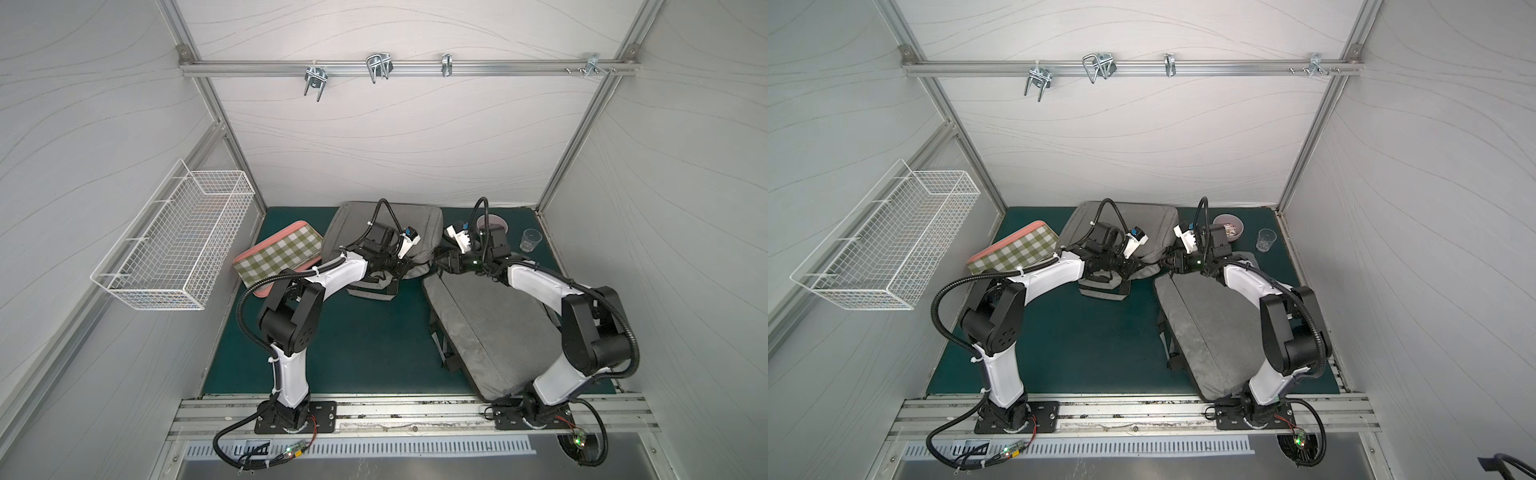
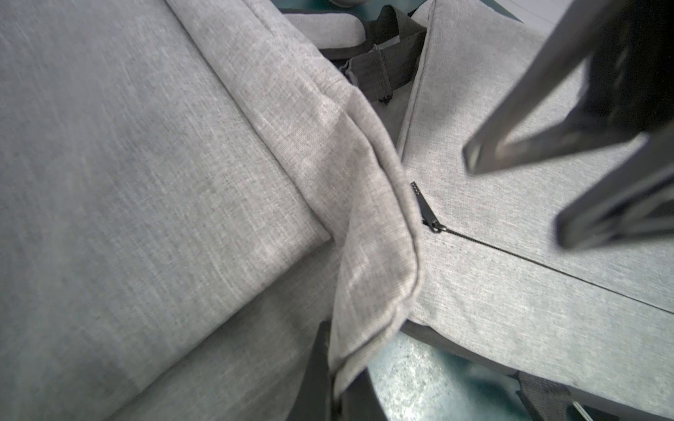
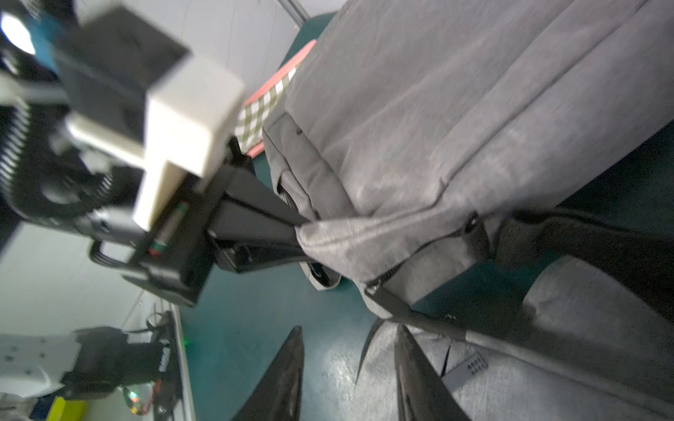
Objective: Open the zippered laptop bag and take out the laptop
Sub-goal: Unzip the zipper on the zippered laptop bag.
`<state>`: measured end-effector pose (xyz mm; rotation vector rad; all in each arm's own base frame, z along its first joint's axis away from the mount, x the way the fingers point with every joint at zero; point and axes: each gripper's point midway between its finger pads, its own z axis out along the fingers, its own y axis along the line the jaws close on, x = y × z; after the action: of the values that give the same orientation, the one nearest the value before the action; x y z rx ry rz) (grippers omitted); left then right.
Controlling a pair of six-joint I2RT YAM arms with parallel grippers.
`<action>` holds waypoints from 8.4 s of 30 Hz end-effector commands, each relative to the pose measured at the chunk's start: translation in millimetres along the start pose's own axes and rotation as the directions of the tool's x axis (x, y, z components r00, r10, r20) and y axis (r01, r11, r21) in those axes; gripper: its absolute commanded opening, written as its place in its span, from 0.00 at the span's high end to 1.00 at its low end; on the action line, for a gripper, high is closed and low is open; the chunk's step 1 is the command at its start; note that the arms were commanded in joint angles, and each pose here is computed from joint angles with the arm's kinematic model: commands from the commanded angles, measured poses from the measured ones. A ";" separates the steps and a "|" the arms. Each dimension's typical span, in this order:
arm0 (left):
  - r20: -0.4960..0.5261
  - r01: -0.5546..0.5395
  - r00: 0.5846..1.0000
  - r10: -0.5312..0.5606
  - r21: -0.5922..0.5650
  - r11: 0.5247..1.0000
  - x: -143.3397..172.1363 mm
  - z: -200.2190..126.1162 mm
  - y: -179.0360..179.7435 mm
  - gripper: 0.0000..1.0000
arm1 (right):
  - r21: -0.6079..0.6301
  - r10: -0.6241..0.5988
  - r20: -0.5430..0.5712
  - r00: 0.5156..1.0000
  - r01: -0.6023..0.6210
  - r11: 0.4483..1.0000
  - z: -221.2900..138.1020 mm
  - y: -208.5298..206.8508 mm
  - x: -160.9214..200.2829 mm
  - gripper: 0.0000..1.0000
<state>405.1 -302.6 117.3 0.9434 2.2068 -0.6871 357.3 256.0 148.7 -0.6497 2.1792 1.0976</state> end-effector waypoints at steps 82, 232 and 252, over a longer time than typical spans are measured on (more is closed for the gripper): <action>0.084 -0.060 0.995 0.057 0.035 0.998 -50.4 -16.0 -1.0 0.98 | 0.270 -0.636 0.020 0.771 0.609 0.746 21.5 15.5 6.9 0.96; 0.348 0.054 0.935 -0.072 0.063 0.997 -29.3 28.6 -24.3 1.00 | 0.081 0.686 0.051 0.726 -0.688 0.721 21.3 11.7 -29.2 1.00; 0.026 0.112 0.994 -0.110 -0.318 0.942 63.0 -41.7 38.1 1.00 | 0.121 0.653 0.127 0.747 -0.665 0.737 -7.1 -25.5 -43.3 1.00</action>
<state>374.9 -264.6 90.2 0.7228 2.2471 -0.5361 391.5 258.7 143.0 0.3006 2.5315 1.2421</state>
